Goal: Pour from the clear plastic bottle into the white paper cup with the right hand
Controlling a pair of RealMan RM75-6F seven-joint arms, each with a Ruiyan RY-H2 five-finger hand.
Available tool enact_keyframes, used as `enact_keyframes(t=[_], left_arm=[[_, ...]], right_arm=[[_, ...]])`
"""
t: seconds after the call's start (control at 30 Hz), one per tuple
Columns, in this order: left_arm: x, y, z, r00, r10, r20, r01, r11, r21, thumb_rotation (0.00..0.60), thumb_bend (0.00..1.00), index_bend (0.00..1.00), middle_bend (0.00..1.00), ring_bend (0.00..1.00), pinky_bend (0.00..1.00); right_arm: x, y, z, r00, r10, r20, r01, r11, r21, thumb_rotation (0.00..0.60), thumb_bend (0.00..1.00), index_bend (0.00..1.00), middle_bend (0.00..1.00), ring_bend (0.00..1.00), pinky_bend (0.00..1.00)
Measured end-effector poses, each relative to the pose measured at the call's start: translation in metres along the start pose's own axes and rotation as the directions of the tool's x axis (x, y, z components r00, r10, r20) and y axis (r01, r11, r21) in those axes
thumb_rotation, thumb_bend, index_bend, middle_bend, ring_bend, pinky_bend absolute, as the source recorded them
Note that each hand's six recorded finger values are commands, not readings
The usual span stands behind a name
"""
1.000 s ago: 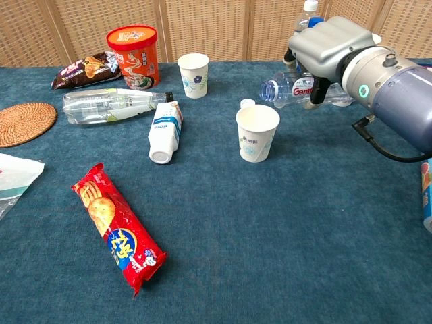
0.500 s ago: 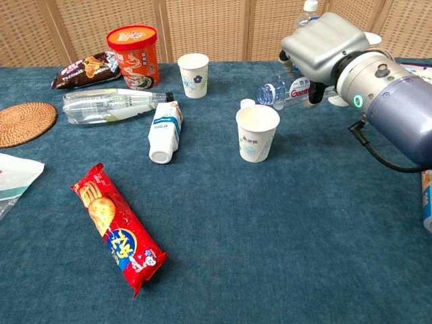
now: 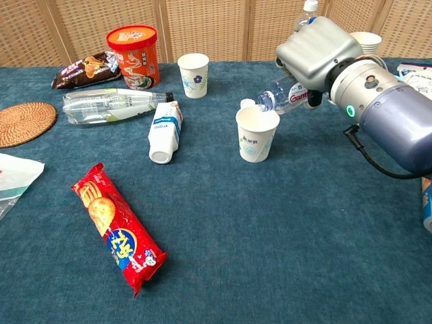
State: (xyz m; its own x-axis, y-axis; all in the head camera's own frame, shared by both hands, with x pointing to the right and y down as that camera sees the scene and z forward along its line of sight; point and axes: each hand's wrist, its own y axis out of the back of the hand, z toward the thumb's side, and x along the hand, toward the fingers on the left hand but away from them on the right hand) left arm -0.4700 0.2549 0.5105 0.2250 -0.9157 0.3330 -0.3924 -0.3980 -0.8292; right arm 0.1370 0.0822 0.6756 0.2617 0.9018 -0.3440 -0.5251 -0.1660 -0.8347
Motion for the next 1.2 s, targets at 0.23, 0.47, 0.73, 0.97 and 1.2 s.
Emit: enact_keyframes(t=[0.23,0.47,0.73,0.97,1.2], left_arm=[[0.0014,-0.0014,-0.0002,1.000,-0.002,0.002,0.002,1.000,-0.002,0.372,0.37,0.09,0.04,0.00,0.00],[0.0031,-0.0025,0.0001,1.000,-0.005,0.005,0.005,1.000,-0.001,0.378,0.38,0.09,0.04,0.00,0.00],[0.0036,-0.0029,-0.0005,1.000,-0.007,0.003,0.007,1.000,-0.001,0.376,0.38,0.09,0.04,0.00,0.00],[0.0036,-0.0036,-0.0019,1.000,-0.008,-0.001,0.008,1.000,-0.003,0.374,0.37,0.09,0.04,0.00,0.00],[0.0039,-0.0040,-0.0029,1.000,-0.010,-0.002,0.010,1.000,-0.004,0.378,0.37,0.09,0.04,0.00,0.00]], right_arm=[[-0.0007,-0.0021,-0.0050,1.000,-0.003,0.009,0.003,1.000,0.021,0.600,0.22,0.53,0.61,0.48,0.57],[-0.0008,-0.0017,-0.0078,1.000,-0.009,0.014,0.009,0.999,0.031,0.600,0.21,0.53,0.61,0.48,0.57],[0.0000,0.0017,-0.0054,1.000,-0.024,0.011,0.023,0.999,0.043,0.600,0.21,0.53,0.61,0.49,0.57],[0.0006,0.0033,-0.0016,0.999,-0.034,0.002,0.034,0.997,0.064,0.600,0.21,0.53,0.61,0.49,0.57],[0.0021,0.0050,0.0020,0.999,-0.043,-0.002,0.043,0.996,0.077,0.600,0.21,0.53,0.61,0.49,0.57]])
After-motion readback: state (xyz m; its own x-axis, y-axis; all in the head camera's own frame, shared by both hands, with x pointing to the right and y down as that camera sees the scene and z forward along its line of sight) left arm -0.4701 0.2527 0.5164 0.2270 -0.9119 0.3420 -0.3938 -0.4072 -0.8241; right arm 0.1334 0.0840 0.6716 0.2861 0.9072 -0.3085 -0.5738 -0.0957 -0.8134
